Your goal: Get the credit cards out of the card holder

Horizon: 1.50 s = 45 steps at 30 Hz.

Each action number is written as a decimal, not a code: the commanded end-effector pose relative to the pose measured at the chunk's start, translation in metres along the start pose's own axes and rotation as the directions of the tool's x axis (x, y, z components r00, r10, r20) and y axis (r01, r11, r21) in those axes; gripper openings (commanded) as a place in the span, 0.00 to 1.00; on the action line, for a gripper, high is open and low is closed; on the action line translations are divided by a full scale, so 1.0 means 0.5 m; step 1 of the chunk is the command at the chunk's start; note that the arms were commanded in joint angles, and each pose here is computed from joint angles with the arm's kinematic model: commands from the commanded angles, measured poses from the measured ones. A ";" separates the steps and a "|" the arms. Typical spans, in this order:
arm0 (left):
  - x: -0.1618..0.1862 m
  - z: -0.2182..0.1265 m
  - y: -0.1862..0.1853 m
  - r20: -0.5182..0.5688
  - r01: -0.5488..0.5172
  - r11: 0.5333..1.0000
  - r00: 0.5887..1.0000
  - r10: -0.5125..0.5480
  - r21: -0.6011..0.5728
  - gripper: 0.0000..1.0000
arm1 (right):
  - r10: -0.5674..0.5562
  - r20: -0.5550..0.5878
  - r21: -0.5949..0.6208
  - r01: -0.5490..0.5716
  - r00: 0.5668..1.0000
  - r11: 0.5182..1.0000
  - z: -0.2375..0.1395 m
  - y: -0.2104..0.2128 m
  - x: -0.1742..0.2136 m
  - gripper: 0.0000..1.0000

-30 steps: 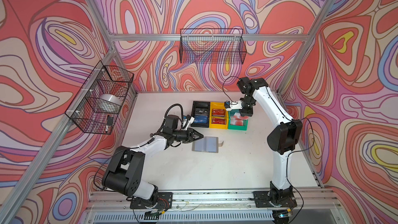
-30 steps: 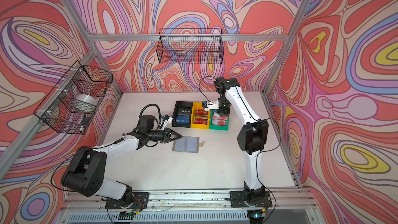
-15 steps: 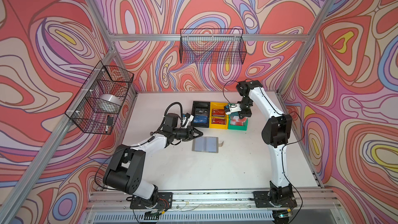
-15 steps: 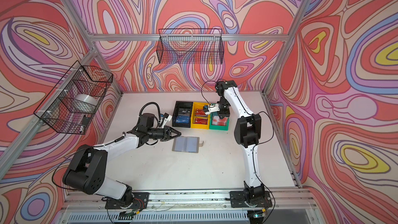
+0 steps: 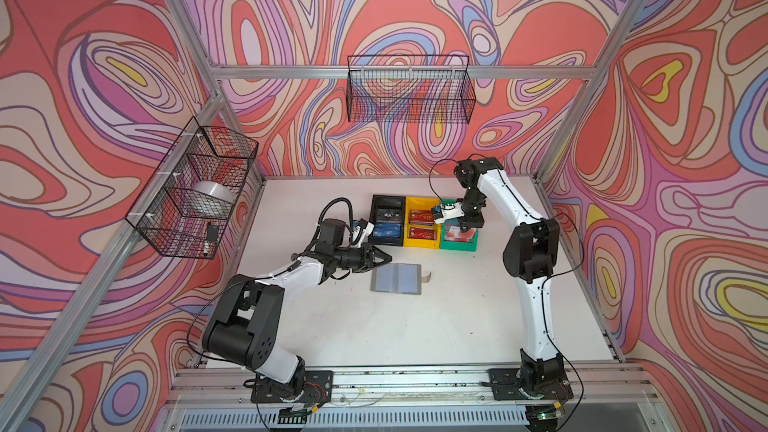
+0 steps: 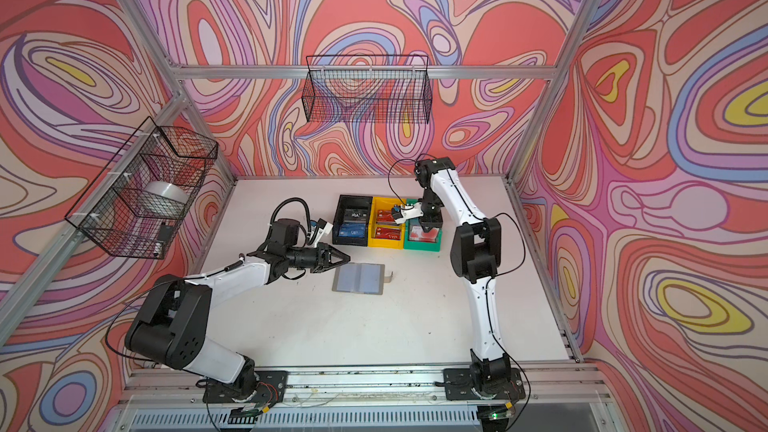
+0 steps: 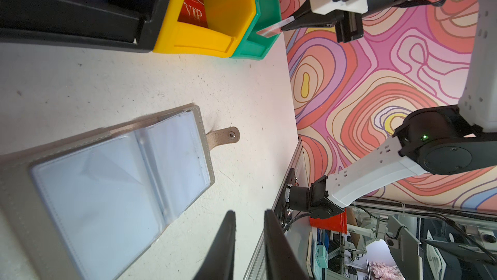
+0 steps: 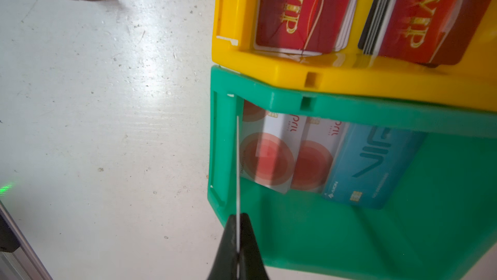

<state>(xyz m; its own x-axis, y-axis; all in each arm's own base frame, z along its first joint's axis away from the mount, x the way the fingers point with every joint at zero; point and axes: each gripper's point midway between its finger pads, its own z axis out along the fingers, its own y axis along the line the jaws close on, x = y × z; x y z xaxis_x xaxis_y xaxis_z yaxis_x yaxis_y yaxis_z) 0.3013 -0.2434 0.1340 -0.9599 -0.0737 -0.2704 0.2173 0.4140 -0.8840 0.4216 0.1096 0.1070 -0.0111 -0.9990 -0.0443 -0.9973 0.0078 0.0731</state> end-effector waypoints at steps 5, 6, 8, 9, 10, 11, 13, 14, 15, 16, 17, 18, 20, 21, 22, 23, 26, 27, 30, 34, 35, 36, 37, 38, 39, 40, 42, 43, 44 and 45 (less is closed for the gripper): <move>-0.014 -0.005 0.000 0.022 -0.011 1.000 1.000 0.011 -0.004 0.23 | -0.011 0.018 -0.021 0.011 1.000 1.000 0.023 -0.008 -0.011 0.00; -0.014 -0.006 0.000 0.022 -0.011 1.000 1.000 0.011 -0.004 0.23 | -0.010 0.015 -0.025 0.011 1.000 1.000 0.026 -0.008 -0.010 0.00; -0.014 -0.006 0.002 0.022 -0.011 1.000 1.000 0.011 -0.006 0.23 | -0.011 0.015 -0.029 0.011 1.000 1.000 0.030 -0.007 -0.010 0.00; -0.014 -0.005 0.003 0.022 -0.010 1.000 1.000 0.010 -0.007 0.23 | -0.008 0.014 -0.032 0.009 1.000 0.999 0.034 -0.008 -0.009 0.00; -0.015 -0.005 0.006 0.023 -0.007 1.000 1.000 0.007 -0.009 0.23 | -0.008 0.012 -0.032 0.009 1.000 0.999 0.034 -0.008 -0.009 0.00; -0.014 -0.005 0.006 0.021 -0.007 1.000 1.000 0.007 -0.008 0.23 | -0.009 0.013 -0.034 0.010 1.000 0.999 0.037 -0.009 -0.010 0.00; -0.013 -0.003 0.009 0.019 -0.004 1.000 1.000 0.004 -0.009 0.23 | -0.008 0.012 -0.031 0.008 1.000 0.999 0.040 -0.013 -0.011 0.00; -0.014 -0.004 0.009 0.021 -0.004 1.000 1.000 0.004 -0.009 0.23 | -0.007 0.011 -0.032 0.008 1.000 0.999 0.041 -0.014 -0.010 0.00; -0.014 -0.004 0.010 0.020 -0.003 1.000 1.000 0.003 -0.009 0.23 | -0.007 0.011 -0.032 0.007 1.000 0.999 0.042 -0.015 -0.010 0.00; -0.015 -0.004 0.010 0.021 -0.002 1.000 1.000 0.003 -0.010 0.23 | -0.007 0.009 -0.030 0.007 1.000 1.000 0.044 -0.017 -0.009 0.00; -0.014 -0.004 0.011 0.020 -0.003 1.000 1.000 0.003 -0.010 0.23 | -0.008 0.007 -0.030 0.008 1.000 1.000 0.046 -0.018 -0.010 0.00; -0.015 -0.005 0.012 0.021 0.000 1.000 1.000 0.000 -0.010 0.23 | -0.010 0.007 -0.033 0.011 1.000 0.999 0.049 -0.018 -0.010 0.00; -0.017 -0.006 0.014 0.024 0.002 1.000 1.000 -0.002 -0.012 0.23 | -0.010 0.001 -0.031 0.010 1.000 0.999 0.052 -0.021 -0.009 0.00; -0.017 -0.005 0.014 0.023 0.001 1.000 1.000 -0.001 -0.011 0.23 | -0.011 -0.002 -0.030 0.011 1.000 0.999 0.054 -0.022 -0.008 0.00; -0.017 -0.005 0.015 0.022 0.002 1.000 1.000 -0.002 -0.011 0.23 | -0.013 -0.004 -0.032 0.012 1.000 0.999 0.056 -0.022 -0.008 0.00; -0.019 -0.005 0.016 0.023 0.002 1.000 1.000 -0.002 -0.010 0.23 | -0.013 -0.005 -0.031 0.013 1.000 0.999 0.057 -0.023 -0.008 0.00; -0.020 -0.004 0.018 0.023 0.005 1.000 1.000 -0.005 -0.010 0.23 | -0.018 -0.004 -0.033 0.018 1.000 0.999 0.061 -0.023 -0.012 0.00; -0.020 -0.004 0.018 0.022 0.006 1.000 1.000 -0.006 -0.010 0.23 | -0.020 -0.003 -0.030 0.019 1.000 0.999 0.062 -0.025 -0.012 0.00; -0.020 -0.003 0.021 0.020 0.009 1.000 1.000 -0.009 -0.010 0.23 | -0.018 -0.009 -0.025 0.018 1.000 1.000 0.064 -0.028 -0.010 0.00; -0.018 -0.002 0.023 0.017 0.011 1.000 1.000 -0.010 -0.009 0.23 | -0.017 -0.006 -0.018 0.017 1.000 1.000 0.062 -0.029 -0.011 0.00; -0.019 -0.001 0.024 0.018 0.011 1.000 1.000 -0.011 -0.009 0.23 | -0.014 -0.008 -0.017 0.014 1.000 1.000 0.061 -0.029 -0.010 0.01; -0.019 -0.002 0.024 0.017 0.011 1.000 1.000 -0.011 -0.008 0.23 | -0.014 -0.011 -0.017 0.014 1.000 1.000 0.061 -0.028 -0.009 0.03; -0.018 -0.001 0.024 0.015 0.011 1.000 1.000 -0.011 -0.007 0.23 | -0.013 -0.012 -0.014 0.013 1.000 1.000 0.061 -0.029 -0.009 0.04; -0.016 -0.001 0.026 0.014 0.013 1.000 1.000 -0.013 -0.008 0.23 | -0.008 -0.012 -0.011 0.008 1.000 1.000 0.061 -0.030 -0.009 0.05; -0.015 -0.001 0.029 0.013 0.018 1.000 1.000 -0.018 -0.009 0.23 | -0.007 -0.010 -0.007 0.007 1.000 1.000 0.059 -0.031 -0.009 0.07; -0.014 -0.001 0.029 0.012 0.016 1.000 1.000 -0.016 -0.008 0.23 | -0.007 -0.010 -0.005 0.007 1.000 1.000 0.058 -0.031 -0.009 0.07; -0.015 -0.002 0.030 0.014 0.017 1.000 1.000 -0.017 -0.009 0.23 | -0.006 -0.010 -0.003 0.006 1.000 1.000 0.058 -0.032 -0.009 0.09; -0.014 -0.002 0.030 0.014 0.017 1.000 1.000 -0.017 -0.007 0.23 | -0.007 -0.010 -0.001 0.007 1.000 1.000 0.057 -0.031 -0.009 0.10; -0.014 -0.003 0.030 0.016 0.018 1.000 1.000 -0.017 -0.009 0.23 | -0.007 -0.012 -0.001 0.007 1.000 1.000 0.057 -0.032 -0.009 0.10; -0.014 -0.004 0.030 0.017 0.015 1.000 1.000 -0.015 -0.009 0.23 | -0.007 -0.013 -0.003 0.007 1.000 1.000 0.058 -0.031 -0.008 0.10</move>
<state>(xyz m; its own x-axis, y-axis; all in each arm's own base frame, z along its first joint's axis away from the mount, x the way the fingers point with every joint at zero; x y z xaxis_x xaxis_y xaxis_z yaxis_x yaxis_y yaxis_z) 0.3084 -0.2372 0.1235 -0.9635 -0.0938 -0.2507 0.1886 0.4267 -0.8845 0.4357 0.1132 0.0769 -0.0072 -0.9995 -0.0322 -0.9970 0.0046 0.0776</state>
